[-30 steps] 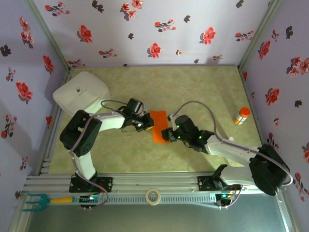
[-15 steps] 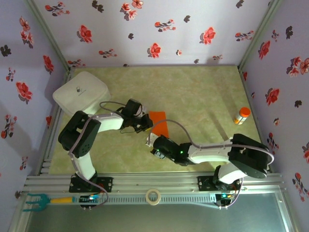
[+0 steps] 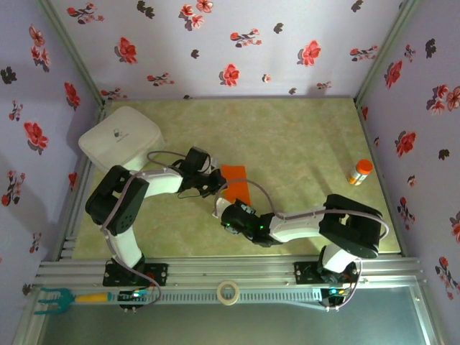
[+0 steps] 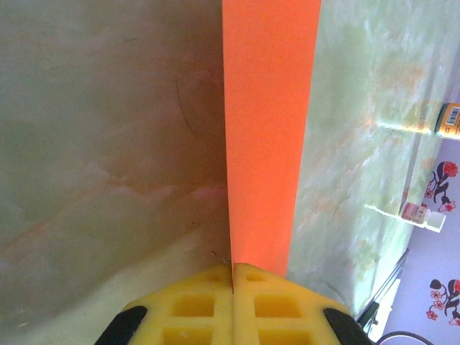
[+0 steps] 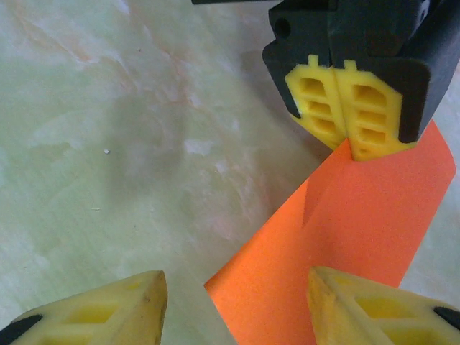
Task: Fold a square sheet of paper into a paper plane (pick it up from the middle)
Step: Fold the triangle third at the center of the table.
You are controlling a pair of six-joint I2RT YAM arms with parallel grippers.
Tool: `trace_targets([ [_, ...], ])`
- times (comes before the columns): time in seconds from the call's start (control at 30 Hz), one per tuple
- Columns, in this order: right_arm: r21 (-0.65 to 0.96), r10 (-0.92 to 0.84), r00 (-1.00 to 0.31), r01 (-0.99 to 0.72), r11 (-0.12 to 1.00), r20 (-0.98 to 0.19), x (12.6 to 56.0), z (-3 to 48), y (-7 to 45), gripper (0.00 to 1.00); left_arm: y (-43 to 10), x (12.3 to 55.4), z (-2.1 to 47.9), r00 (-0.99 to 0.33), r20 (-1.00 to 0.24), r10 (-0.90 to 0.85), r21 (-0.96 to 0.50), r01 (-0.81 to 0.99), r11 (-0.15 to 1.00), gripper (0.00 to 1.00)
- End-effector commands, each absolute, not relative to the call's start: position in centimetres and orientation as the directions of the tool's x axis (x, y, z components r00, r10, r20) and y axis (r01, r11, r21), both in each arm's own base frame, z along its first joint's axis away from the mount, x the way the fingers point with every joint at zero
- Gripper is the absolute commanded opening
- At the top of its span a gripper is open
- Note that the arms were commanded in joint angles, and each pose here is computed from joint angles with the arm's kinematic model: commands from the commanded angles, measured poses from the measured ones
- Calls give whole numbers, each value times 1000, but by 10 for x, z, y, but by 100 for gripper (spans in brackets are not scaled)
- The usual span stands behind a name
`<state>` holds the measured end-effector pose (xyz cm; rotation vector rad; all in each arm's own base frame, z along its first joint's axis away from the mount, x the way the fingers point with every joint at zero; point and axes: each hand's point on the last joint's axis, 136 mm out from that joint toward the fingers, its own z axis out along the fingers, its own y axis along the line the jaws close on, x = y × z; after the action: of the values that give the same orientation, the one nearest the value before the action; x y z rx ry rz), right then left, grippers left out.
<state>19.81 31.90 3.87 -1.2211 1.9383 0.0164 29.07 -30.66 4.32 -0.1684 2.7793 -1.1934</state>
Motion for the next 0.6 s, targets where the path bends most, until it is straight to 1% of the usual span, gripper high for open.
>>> trace_targets([
  [0.0,-412,-729,-166,-733,542,-664,203,44,325,53,-307,293,55,-985,-73,-155,-752,-47,657,1],
  [0.23,-427,-718,-172,-703,569,-674,207,47,321,44,-307,293,52,-984,-68,-164,-755,-57,653,1],
  [0.4,-433,-698,-183,-668,605,-692,210,50,312,34,-307,293,50,-984,-64,-167,-756,-62,652,1],
  [0.57,-422,-686,-191,-664,617,-702,210,51,311,24,-307,293,51,-984,-64,-169,-756,-63,652,0],
])
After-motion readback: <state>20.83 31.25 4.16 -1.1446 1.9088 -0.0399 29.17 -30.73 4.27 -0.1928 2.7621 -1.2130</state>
